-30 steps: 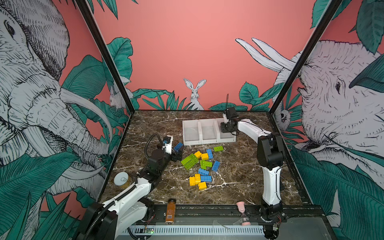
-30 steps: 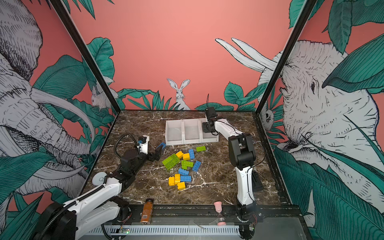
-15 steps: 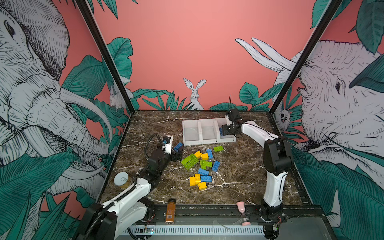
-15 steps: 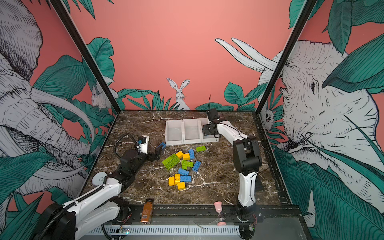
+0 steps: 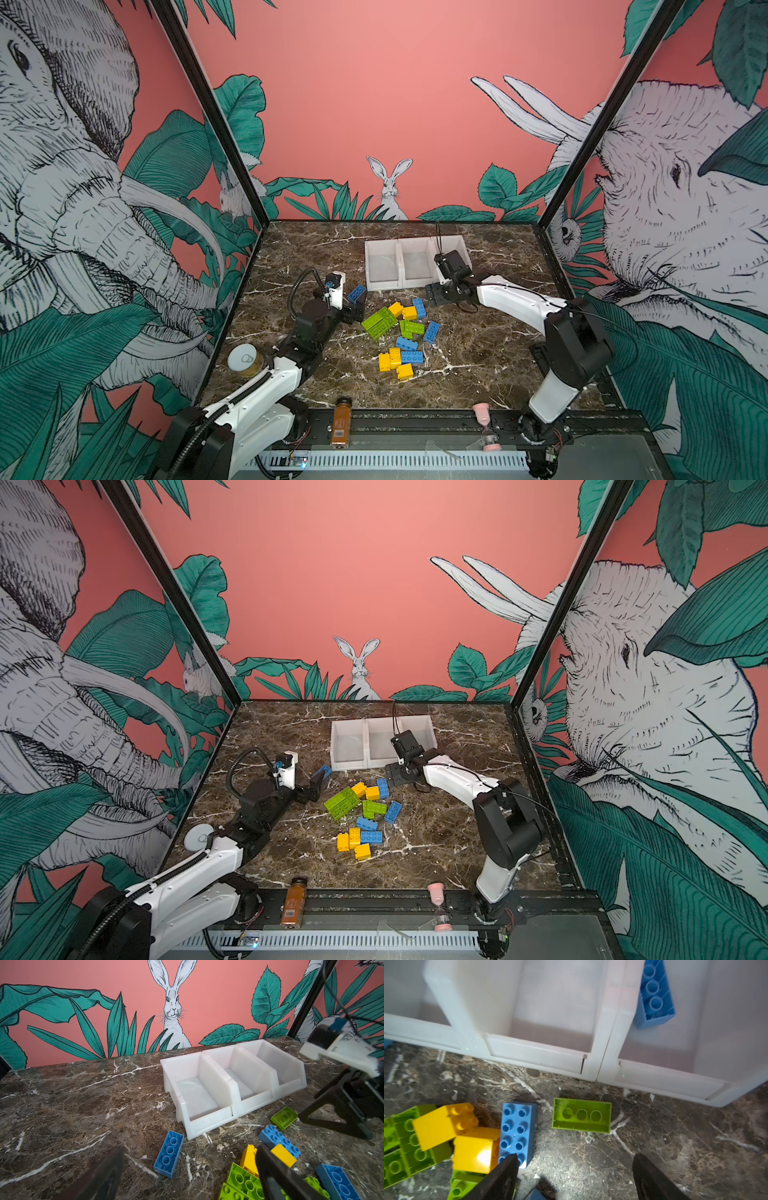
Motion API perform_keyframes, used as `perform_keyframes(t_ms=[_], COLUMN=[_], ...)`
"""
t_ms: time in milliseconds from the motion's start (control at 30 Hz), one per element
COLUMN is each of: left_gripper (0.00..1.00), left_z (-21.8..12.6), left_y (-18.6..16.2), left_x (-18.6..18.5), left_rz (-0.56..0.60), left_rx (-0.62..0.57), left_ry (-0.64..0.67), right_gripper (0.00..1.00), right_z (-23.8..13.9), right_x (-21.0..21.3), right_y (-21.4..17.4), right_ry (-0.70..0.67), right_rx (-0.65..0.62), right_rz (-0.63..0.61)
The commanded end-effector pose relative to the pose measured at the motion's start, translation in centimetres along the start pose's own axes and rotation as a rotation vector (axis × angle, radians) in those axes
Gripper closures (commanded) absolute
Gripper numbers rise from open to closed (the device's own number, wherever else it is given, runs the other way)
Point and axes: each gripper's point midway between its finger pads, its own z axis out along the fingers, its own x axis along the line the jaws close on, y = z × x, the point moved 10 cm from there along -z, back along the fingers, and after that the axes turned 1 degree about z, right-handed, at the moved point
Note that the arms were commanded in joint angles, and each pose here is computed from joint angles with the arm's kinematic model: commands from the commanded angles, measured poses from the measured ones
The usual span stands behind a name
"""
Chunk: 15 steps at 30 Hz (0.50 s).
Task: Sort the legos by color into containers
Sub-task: 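Lower the right gripper onto a lime-green brick and grasp it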
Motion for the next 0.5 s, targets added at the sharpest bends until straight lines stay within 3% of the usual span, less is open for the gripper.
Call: perform_keyframes(t_ms=[0,467], left_gripper=[0.01,0.01], left_z=[-0.2,-0.1], left_y=[0.0,-0.1], left_x=[0.0,0.0], left_rz=[-0.004,0.006], left_rx=[-0.010,-0.001], left_ry=[-0.003,-0.004], right_gripper=[0.15,0.12], right_z=[1.2,4.8], right_x=[0.2,0.1], right_y=[0.9,0.6], right_ry=[-0.025,-0.063], right_rx=[-0.020,0.046], right_rz=[-0.002,-0.033])
